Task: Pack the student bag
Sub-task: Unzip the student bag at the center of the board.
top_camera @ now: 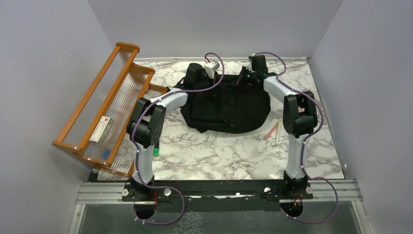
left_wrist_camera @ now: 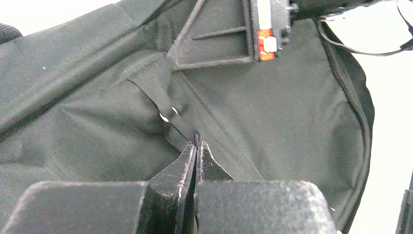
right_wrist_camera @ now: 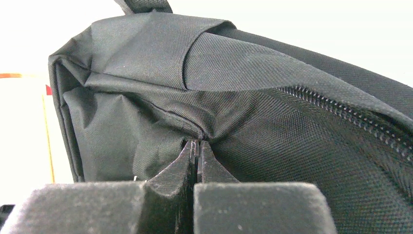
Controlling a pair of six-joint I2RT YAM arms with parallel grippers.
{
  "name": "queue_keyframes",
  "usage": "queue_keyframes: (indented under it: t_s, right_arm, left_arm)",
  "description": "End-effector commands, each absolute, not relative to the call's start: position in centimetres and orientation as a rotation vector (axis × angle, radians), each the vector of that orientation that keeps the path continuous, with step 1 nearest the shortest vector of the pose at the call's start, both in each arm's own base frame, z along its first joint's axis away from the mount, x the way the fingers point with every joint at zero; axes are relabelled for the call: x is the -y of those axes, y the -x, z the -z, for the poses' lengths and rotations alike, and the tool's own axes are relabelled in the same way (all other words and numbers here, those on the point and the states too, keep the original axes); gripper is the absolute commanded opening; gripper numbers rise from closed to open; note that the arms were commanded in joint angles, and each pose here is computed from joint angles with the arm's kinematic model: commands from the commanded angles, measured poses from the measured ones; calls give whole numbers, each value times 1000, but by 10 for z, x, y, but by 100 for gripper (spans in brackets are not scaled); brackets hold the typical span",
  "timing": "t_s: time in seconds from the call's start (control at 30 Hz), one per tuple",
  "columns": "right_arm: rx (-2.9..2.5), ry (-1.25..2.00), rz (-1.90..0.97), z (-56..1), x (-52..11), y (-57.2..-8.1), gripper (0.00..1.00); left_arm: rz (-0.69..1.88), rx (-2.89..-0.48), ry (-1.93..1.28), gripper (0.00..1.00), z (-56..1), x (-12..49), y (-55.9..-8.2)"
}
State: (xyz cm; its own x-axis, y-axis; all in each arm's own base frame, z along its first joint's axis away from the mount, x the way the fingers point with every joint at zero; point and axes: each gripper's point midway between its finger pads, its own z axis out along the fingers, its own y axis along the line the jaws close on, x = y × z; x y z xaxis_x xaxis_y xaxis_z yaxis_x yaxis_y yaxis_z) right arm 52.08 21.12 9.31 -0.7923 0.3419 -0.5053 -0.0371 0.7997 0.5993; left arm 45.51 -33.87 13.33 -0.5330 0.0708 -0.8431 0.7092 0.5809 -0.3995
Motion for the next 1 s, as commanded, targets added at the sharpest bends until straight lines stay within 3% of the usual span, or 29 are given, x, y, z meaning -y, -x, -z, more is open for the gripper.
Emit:
queue_keyframes:
  t_s: [0.0, 0.47, 0.67, 0.83, 0.97]
  right_arm:
    - [-2356, -251, -754, -80, -207, -530, 0]
    - [-2274, -113, -823, -120, -212, -512, 1]
    - [-2265, -82, -832, -137, -209, -492, 30]
    - [-2296, -86, -828, -140, -213, -476, 43]
    - [-2321, -42, -781, -141, -229, -467, 47]
  left_arm:
    - [1073, -1908, -678, 0, -173, 343, -429]
    - [1051, -1861, -633, 0, -210, 344, -447]
    - [984, -1948, -500, 1, -187, 315, -453]
    - [954, -1964, -437, 26, -177, 295, -450]
    - [944, -1964, -395, 37, -177, 286, -453]
